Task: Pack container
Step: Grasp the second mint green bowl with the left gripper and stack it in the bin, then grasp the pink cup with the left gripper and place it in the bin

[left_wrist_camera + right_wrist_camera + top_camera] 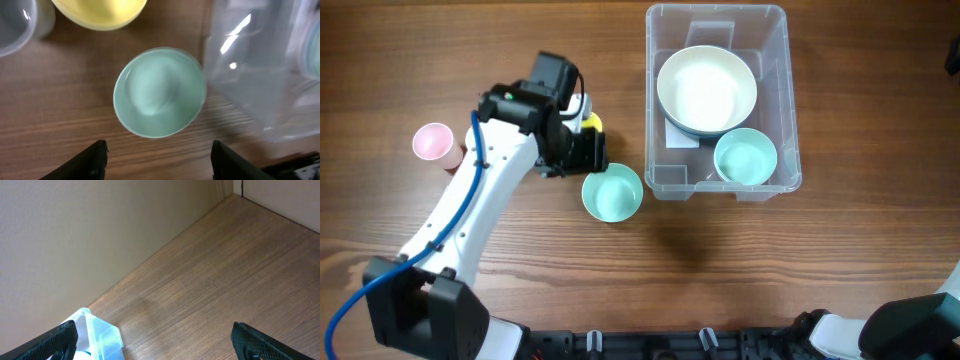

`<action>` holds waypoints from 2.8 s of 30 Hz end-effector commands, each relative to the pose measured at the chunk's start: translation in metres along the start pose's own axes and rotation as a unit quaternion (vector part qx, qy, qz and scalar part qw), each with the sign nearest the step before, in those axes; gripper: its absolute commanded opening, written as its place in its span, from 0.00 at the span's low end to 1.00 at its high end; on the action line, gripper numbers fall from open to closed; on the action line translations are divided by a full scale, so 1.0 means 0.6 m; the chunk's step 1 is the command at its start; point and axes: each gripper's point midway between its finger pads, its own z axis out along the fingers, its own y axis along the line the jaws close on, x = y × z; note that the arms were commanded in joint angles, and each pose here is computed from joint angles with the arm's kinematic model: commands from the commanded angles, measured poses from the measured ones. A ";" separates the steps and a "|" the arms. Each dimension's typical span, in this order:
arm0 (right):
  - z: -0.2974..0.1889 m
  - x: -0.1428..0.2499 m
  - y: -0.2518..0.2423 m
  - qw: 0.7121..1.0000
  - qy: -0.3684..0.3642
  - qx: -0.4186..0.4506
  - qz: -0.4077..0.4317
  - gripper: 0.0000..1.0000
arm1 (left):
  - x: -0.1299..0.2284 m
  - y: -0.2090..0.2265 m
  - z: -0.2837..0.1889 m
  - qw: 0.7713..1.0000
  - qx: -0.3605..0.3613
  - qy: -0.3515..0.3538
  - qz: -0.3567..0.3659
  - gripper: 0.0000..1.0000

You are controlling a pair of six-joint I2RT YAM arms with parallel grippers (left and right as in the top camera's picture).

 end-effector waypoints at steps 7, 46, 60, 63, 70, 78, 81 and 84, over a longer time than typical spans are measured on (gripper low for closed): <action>0.003 -0.004 -0.002 1.000 -0.002 0.003 0.000 1.00 | 0.061 0.084 0.177 0.997 -0.031 0.008 -0.071 0.52; 0.003 -0.004 -0.002 1.000 -0.002 0.003 0.000 1.00 | -0.080 -0.386 0.087 0.919 0.235 -0.204 0.242 0.04; 0.003 -0.004 -0.002 1.000 -0.002 0.003 0.000 1.00 | -0.158 -0.342 0.011 0.932 0.196 -0.232 0.195 0.66; 0.003 -0.004 -0.002 1.000 -0.002 0.003 0.000 1.00 | -0.186 -0.293 -0.051 0.941 0.178 -0.238 0.160 0.65; 0.003 -0.004 -0.002 1.000 -0.002 0.003 0.000 1.00 | -0.161 -0.010 -0.112 0.984 0.032 -0.172 -0.025 0.62; 0.003 -0.004 -0.002 1.000 -0.002 0.003 0.000 1.00 | -0.107 0.366 -0.170 0.928 -0.096 -0.167 -0.319 0.55; 0.003 -0.004 -0.002 1.000 -0.002 0.003 0.000 1.00 | -0.082 0.442 -0.177 0.907 -0.101 -0.173 -0.371 0.57; 0.003 -0.004 -0.002 1.000 -0.002 0.003 0.000 1.00 | -0.060 0.498 -0.159 0.890 -0.105 -0.165 -0.411 0.58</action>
